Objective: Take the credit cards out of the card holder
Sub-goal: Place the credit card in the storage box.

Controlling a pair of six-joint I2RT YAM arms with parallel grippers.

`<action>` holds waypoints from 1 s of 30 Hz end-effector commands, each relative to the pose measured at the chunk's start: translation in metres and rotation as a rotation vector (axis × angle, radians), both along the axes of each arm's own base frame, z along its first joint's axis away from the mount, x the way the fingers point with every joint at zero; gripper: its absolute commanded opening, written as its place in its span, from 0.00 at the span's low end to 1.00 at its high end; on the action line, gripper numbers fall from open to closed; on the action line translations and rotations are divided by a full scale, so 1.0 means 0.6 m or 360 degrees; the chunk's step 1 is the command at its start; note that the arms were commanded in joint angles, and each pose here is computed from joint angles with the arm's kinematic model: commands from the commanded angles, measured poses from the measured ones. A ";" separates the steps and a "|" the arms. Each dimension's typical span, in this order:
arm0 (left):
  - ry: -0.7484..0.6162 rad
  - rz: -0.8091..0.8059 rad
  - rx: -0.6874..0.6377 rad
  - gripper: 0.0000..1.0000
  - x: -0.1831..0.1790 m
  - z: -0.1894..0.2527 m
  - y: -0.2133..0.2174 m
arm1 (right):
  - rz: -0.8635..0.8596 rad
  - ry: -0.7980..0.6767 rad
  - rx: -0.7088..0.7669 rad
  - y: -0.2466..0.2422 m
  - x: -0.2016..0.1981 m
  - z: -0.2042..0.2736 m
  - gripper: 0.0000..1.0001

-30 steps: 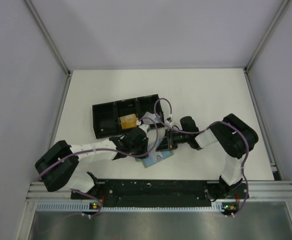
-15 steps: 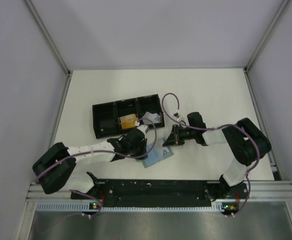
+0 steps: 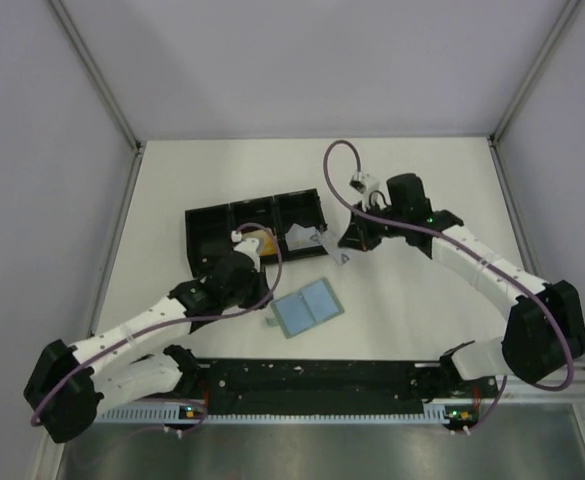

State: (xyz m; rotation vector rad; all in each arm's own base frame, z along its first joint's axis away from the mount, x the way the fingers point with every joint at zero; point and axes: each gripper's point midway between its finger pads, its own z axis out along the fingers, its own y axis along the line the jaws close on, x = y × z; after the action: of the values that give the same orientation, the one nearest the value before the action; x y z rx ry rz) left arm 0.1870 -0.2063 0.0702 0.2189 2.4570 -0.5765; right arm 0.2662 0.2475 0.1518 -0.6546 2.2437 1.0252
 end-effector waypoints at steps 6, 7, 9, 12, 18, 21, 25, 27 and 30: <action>-0.0596 0.0356 -0.0100 0.79 0.047 0.185 0.123 | 0.0428 -0.0568 -0.0373 0.028 0.081 0.095 0.00; -0.0666 0.0366 -0.0090 0.85 0.047 0.206 0.134 | 0.0506 -0.0604 -0.0391 0.039 0.088 0.098 0.00; -0.0767 0.0384 -0.0059 0.93 0.043 0.241 0.154 | 0.0627 -0.0643 -0.0446 0.054 0.101 0.094 0.00; -0.0906 0.0437 0.0041 0.99 0.039 0.279 0.191 | 0.0791 -0.0683 -0.0511 0.081 0.123 0.075 0.00; -0.1159 0.0577 0.0081 0.99 0.046 0.300 0.233 | 0.1028 -0.0736 -0.0561 0.128 0.154 0.037 0.00; -0.1183 0.0590 0.0084 0.99 0.044 0.299 0.241 | 0.1112 -0.0713 -0.0563 0.146 0.161 0.004 0.00; -0.1175 0.0606 0.0129 0.99 0.047 0.292 0.249 | 0.1187 -0.0651 -0.0613 0.154 0.161 -0.041 0.00; -0.1166 0.0609 0.0142 0.99 0.049 0.289 0.250 | 0.1225 -0.0600 -0.0623 0.153 0.155 -0.061 0.00; -0.1155 0.0614 0.0145 0.99 0.052 0.286 0.252 | 0.1276 -0.0561 -0.0606 0.154 0.148 -0.078 0.00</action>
State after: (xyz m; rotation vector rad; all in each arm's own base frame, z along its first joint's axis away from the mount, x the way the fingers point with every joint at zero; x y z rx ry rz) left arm 0.2119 -0.0578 0.2345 -0.0088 1.7834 -0.1810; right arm 0.3621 0.3298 0.1009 -1.7616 1.9529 0.6673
